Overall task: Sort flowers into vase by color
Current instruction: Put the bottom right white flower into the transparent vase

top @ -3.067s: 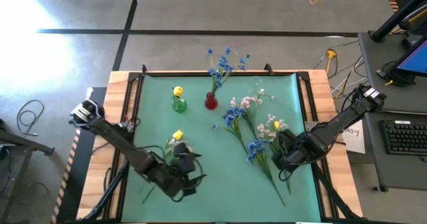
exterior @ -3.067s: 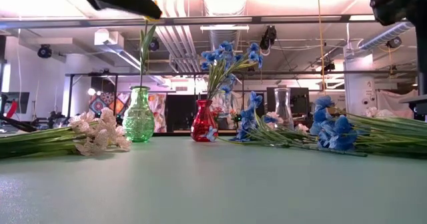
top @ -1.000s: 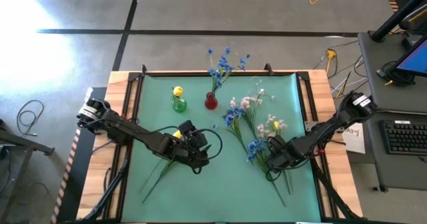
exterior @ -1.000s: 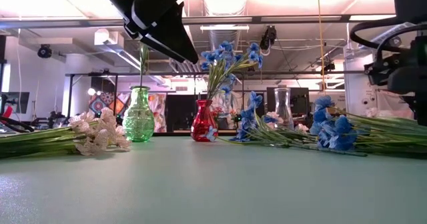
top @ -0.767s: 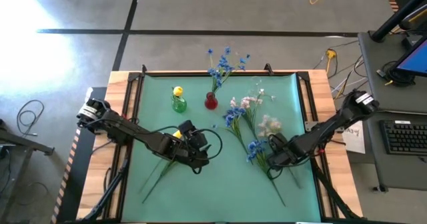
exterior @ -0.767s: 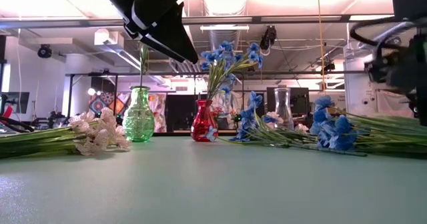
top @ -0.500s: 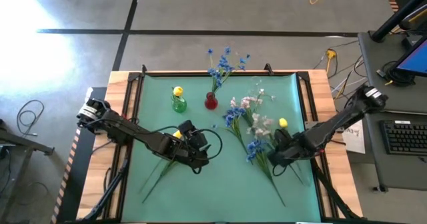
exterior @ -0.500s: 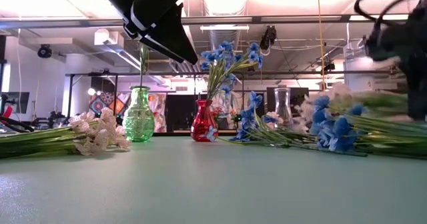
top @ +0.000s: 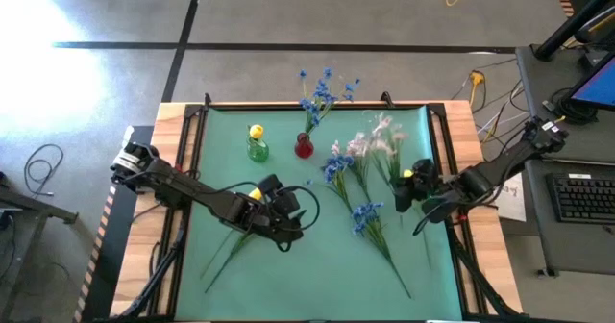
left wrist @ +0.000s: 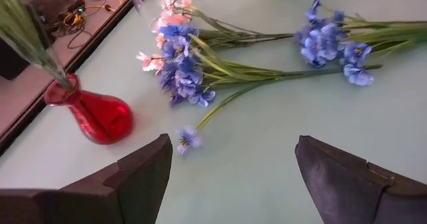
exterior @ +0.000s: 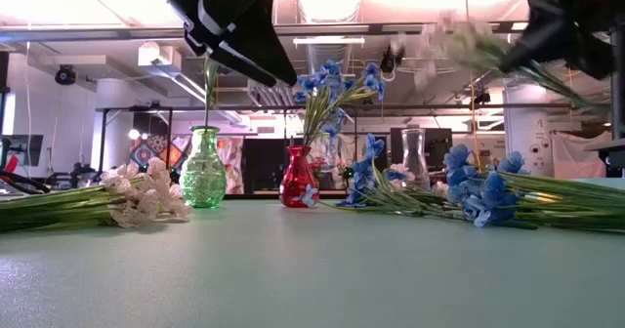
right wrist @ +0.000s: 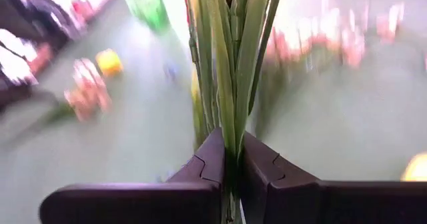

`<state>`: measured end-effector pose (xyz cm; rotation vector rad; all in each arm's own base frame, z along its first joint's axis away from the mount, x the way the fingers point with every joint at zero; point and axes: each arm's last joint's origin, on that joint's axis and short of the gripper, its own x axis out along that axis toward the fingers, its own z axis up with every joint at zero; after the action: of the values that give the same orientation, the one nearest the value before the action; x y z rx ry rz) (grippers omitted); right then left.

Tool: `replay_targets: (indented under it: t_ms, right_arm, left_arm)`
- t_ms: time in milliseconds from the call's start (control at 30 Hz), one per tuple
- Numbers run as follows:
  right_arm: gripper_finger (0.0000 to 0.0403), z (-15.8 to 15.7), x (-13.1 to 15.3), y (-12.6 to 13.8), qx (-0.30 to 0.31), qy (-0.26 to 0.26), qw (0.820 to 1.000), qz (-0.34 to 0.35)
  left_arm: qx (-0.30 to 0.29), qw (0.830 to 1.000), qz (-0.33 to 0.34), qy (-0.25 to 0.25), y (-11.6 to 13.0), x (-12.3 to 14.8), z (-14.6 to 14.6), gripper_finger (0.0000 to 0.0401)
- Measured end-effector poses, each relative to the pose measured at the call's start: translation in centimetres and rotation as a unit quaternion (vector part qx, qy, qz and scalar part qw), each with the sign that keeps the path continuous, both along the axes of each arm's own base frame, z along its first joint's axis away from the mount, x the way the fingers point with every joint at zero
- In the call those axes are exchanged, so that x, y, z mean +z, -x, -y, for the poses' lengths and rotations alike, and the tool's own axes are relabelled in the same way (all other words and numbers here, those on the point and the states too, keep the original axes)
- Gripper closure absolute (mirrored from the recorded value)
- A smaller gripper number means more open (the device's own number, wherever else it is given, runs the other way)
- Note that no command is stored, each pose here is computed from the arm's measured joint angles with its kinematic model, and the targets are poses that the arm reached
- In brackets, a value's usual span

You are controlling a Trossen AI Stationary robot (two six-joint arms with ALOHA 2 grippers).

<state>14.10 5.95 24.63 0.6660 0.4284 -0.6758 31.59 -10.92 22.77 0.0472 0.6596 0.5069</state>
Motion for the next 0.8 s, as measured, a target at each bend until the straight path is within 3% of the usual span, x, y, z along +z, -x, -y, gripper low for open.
replay_targets:
  t_ms: [200, 367, 567, 800]
  right_arm:
    - [0.0385, -0.2, 1.9, -1.4, -0.038, 0.121, 0.987, 0.096]
    - [0.0385, -0.6, 3.4, -3.4, -0.07, 0.192, 0.97, 0.134]
    - [0.0385, 0.8, 4.9, -6.1, -0.101, 0.257, 0.951, 0.135]
    - [0.0385, 4.9, 6.5, -8.1, -0.067, 0.322, 0.931, 0.158]
  left_arm:
    - [-0.04, 0.998, -0.011, 0.043, 0.0, -0.1, 0.7, 0.0102]
    - [-0.073, 0.994, -0.023, 0.084, 0.3, 0.2, 0.9, 0.0102]
    - [-0.062, 0.995, -0.023, 0.081, 1.5, 2.2, 0.3, 0.0102]
    - [-0.044, 0.996, -0.031, 0.065, 3.0, 4.0, -0.5, 0.0102]
